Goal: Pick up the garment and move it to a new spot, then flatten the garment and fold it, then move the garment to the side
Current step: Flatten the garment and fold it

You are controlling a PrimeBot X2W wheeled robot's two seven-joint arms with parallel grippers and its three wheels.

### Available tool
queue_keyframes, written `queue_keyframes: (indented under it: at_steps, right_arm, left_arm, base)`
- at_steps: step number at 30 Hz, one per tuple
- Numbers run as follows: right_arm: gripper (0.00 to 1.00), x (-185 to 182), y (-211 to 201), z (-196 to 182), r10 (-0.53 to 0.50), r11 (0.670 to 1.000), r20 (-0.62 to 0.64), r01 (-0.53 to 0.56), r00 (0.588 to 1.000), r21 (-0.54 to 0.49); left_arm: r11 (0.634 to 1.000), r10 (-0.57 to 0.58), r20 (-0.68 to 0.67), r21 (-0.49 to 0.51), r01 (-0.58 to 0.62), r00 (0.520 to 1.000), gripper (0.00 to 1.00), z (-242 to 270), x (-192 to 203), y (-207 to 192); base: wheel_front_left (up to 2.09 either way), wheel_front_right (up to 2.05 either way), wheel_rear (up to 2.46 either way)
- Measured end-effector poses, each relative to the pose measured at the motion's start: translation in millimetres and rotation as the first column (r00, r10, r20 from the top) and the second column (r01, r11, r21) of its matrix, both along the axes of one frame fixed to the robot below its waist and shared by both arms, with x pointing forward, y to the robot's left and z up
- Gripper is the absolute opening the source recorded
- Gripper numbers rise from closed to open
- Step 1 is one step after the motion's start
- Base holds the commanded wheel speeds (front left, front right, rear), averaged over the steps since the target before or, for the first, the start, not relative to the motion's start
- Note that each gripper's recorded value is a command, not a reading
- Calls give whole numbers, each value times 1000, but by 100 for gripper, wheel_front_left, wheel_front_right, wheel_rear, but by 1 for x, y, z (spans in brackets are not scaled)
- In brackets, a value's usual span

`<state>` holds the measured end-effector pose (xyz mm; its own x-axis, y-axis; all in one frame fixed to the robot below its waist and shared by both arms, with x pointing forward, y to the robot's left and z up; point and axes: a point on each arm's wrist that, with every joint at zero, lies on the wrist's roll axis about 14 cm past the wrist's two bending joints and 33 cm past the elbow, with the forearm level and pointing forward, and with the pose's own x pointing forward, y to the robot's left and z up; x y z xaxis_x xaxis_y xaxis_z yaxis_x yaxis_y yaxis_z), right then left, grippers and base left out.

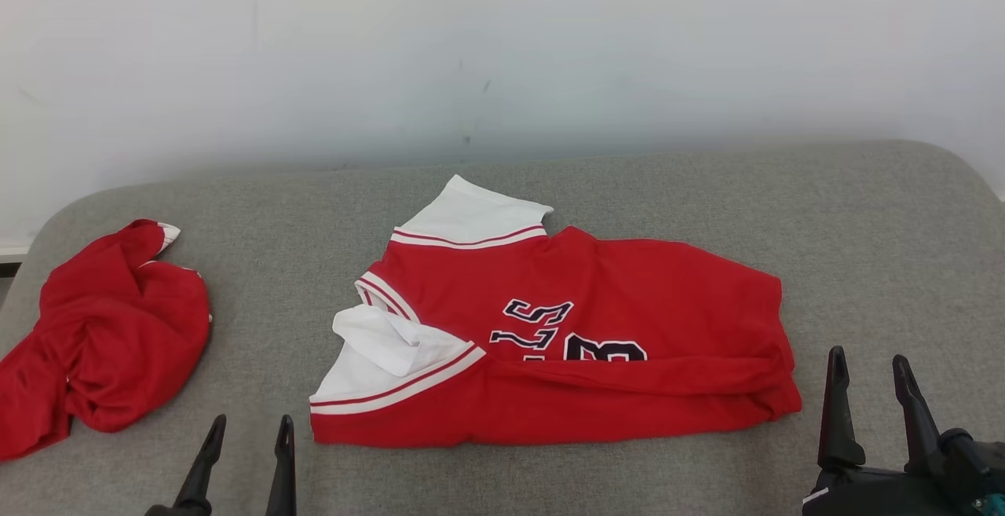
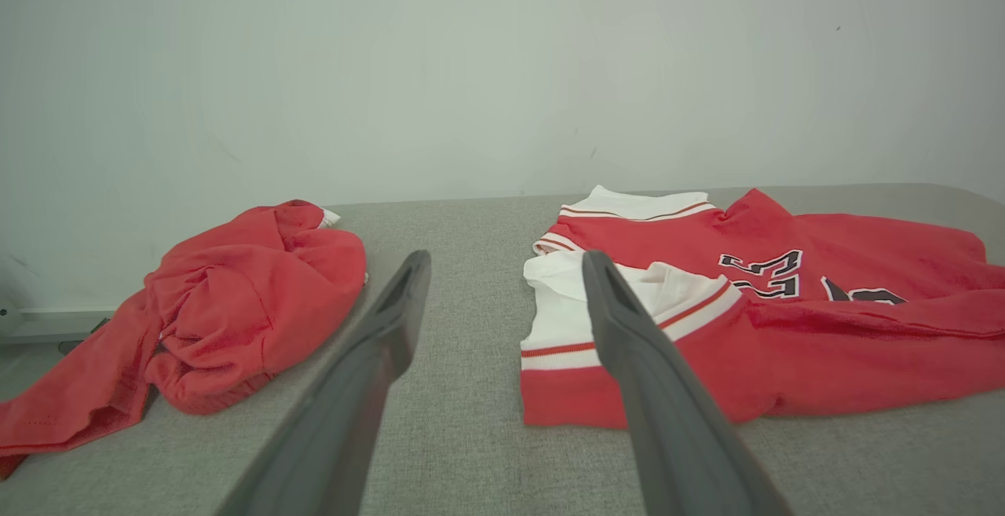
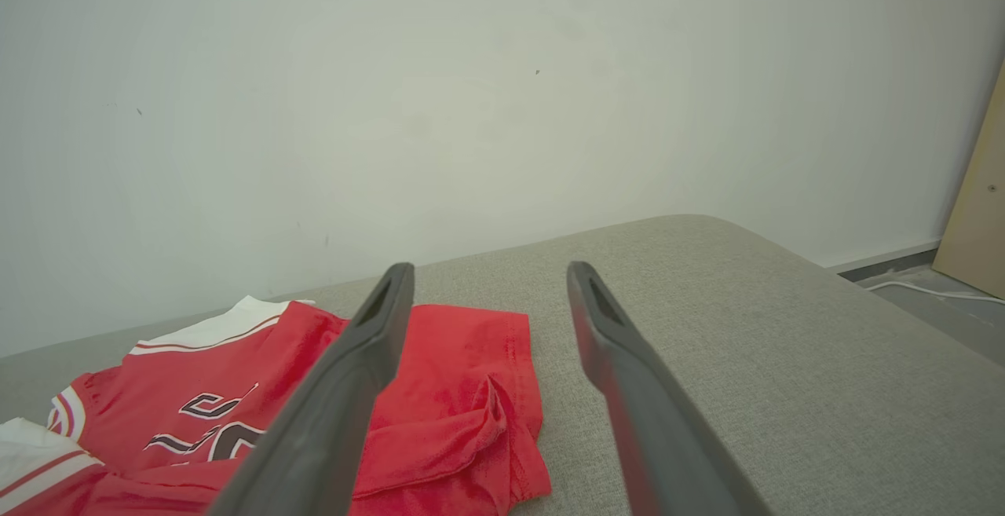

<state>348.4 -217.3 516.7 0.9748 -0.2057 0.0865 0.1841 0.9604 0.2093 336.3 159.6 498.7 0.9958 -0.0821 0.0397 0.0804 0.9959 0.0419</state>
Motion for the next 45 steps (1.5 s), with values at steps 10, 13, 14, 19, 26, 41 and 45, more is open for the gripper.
queue_keyframes:
  at_steps: [10, 13, 14, 19, 26, 41, 45]
  right_arm:
    - [100, 1, 4, -1, 10, 1000, 2, -10, 1000, 0]
    - [100, 3, 9, -1, 26, 1000, 1, -26, 1000, 2]
    - [100, 4, 10, -1, 31, 1000, 2, -31, 1000, 3]
    - [100, 13, 11, 2, 37, 999, 15, -37, 999, 0]
    - [100, 17, 0, -2, 4, 1000, 1, -4, 1000, -7]
    - [100, 15, -2, -17, -1, 1000, -46, 1, 999, -4]
    - [100, 12, 4, -45, 28, 1000, -158, -28, 987, 1]
  left_arm:
    - [998, -64, -166, -11, 63, 984, 100, -40, -1, -9]
    - [997, -79, -234, -20, 76, 969, 100, -52, 12, -8]
    - [996, -91, -246, -15, 90, 965, 100, -53, 17, -10]
    - [992, -120, -340, -4, 126, 933, 100, -70, 37, -14]
    - [983, -160, -496, -2, 183, 854, 100, -112, 35, -23]
    - [981, -163, -572, -6, 195, 804, 0, -131, 37, -24]
    - [980, -168, -567, -10, 198, 806, 0, -128, 39, -26]
  base:
    - [0, 0, 0]
    - [0, 0, 0]
    - [0, 0, 0]
    - [0, 0, 0]
    - [0, 0, 0]
    - [0, 0, 0]
    - [0, 0, 0]
